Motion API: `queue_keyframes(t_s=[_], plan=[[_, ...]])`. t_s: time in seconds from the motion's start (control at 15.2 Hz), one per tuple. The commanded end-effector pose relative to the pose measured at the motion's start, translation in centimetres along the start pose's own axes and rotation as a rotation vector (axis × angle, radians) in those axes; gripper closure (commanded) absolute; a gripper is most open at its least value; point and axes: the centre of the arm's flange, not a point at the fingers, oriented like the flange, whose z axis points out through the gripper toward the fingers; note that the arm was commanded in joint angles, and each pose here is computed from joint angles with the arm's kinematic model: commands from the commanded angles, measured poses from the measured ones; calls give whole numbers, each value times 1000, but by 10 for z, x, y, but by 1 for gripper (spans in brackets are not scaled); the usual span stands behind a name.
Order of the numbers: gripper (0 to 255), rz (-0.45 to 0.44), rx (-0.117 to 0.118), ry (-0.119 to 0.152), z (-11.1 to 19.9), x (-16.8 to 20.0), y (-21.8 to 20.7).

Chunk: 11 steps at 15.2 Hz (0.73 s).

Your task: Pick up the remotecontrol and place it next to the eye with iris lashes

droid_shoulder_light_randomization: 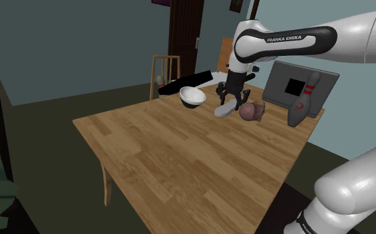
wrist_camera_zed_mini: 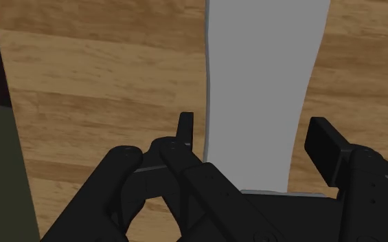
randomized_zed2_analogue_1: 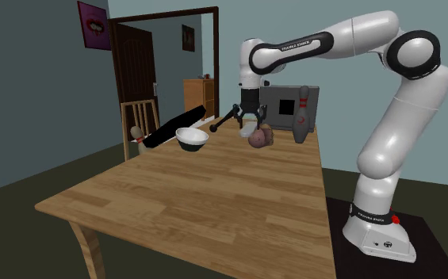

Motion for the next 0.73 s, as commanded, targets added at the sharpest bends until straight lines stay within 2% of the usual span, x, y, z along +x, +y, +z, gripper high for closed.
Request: queue_keyframes(t_s=[0.0, 0.66], plan=[[255, -1, 1, -1, 1, 20, 19], [255, -1, 1, -1, 3, 127, 96]])
